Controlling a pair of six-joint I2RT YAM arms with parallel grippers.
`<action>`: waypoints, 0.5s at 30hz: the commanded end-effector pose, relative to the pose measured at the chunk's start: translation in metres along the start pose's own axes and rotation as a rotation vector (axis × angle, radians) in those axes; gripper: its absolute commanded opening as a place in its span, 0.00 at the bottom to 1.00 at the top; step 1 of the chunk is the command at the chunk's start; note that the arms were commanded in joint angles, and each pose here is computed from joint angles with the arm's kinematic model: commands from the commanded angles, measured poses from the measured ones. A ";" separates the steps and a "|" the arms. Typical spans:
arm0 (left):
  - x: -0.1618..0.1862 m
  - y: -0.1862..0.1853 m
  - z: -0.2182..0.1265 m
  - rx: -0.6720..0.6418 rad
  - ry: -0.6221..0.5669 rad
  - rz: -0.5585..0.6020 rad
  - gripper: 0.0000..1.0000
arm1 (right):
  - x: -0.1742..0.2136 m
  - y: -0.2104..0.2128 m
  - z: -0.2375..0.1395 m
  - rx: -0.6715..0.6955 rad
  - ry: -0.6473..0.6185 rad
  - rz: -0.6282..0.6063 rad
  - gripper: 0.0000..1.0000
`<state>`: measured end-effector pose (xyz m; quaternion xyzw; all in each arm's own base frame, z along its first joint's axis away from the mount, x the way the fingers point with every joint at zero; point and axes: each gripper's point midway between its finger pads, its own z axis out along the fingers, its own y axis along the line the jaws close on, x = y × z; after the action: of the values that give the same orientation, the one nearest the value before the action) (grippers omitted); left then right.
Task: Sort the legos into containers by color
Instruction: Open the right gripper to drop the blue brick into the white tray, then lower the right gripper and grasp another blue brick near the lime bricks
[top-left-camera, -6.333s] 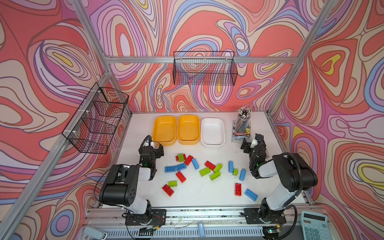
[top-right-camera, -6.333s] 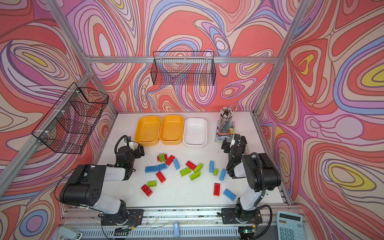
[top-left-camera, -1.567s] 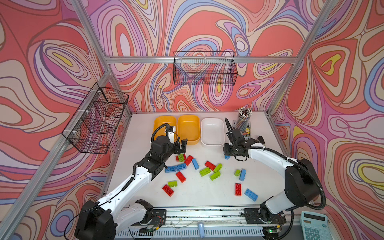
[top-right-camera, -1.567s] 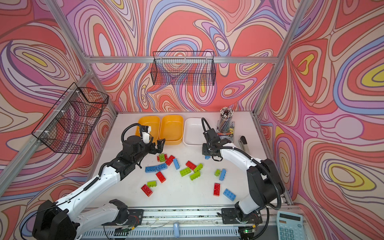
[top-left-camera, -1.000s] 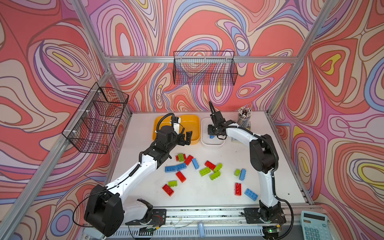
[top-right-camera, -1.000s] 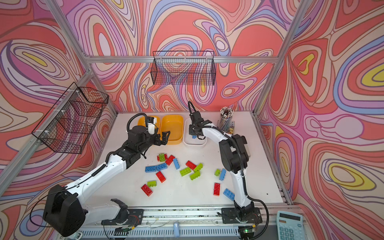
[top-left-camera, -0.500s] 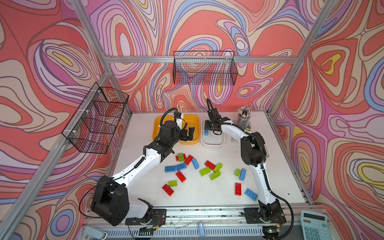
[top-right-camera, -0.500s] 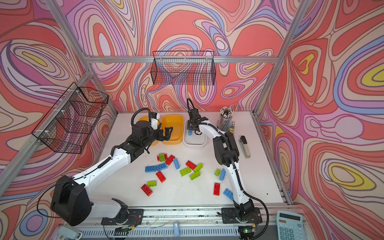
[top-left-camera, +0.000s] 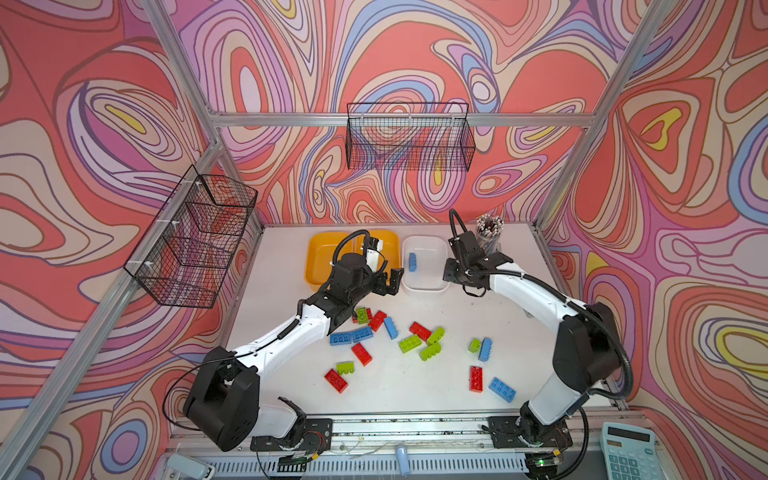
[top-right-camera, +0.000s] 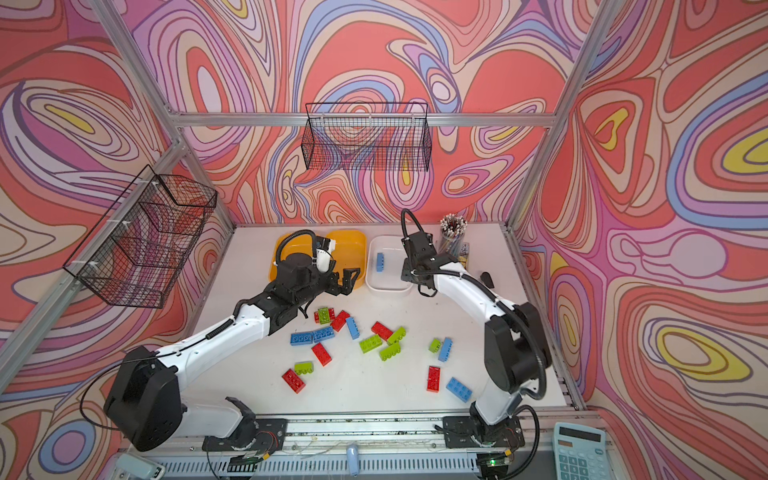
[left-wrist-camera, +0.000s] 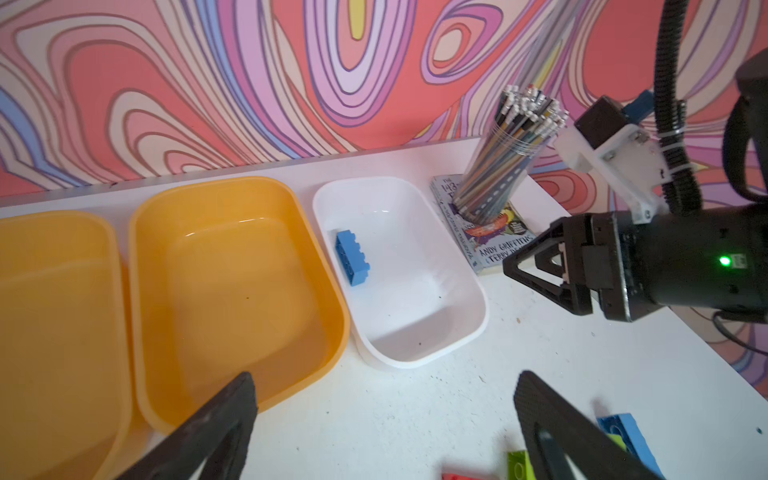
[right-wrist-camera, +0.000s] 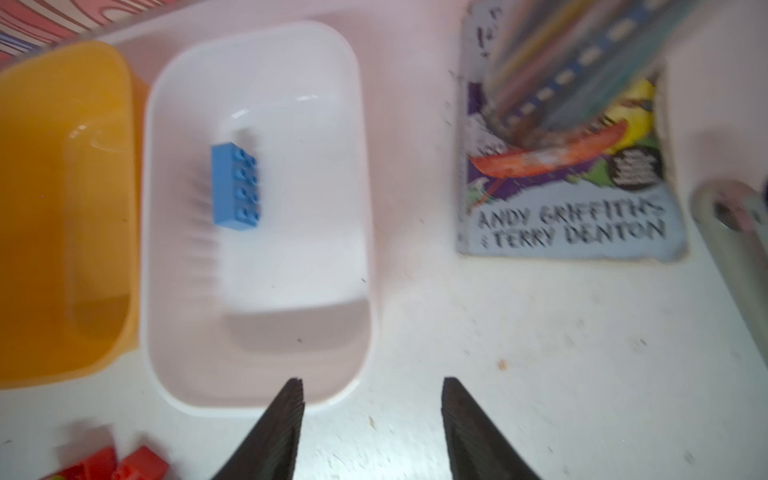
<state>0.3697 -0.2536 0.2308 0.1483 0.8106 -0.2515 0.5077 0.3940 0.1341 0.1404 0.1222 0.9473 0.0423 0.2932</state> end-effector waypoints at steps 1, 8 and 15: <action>0.003 -0.019 0.005 0.051 -0.002 0.022 1.00 | 0.054 -0.057 -0.012 0.168 0.083 0.091 0.54; 0.013 -0.053 0.007 0.114 0.020 0.036 1.00 | 0.114 -0.105 -0.034 0.221 0.124 0.215 0.52; 0.014 -0.071 0.004 0.136 0.021 0.054 1.00 | 0.138 -0.119 -0.029 0.227 0.136 0.255 0.50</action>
<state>0.3289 -0.3102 0.2219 0.2106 0.8016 -0.2873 0.4802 0.2452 0.0581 0.0734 0.2425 0.9494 -0.0204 0.1987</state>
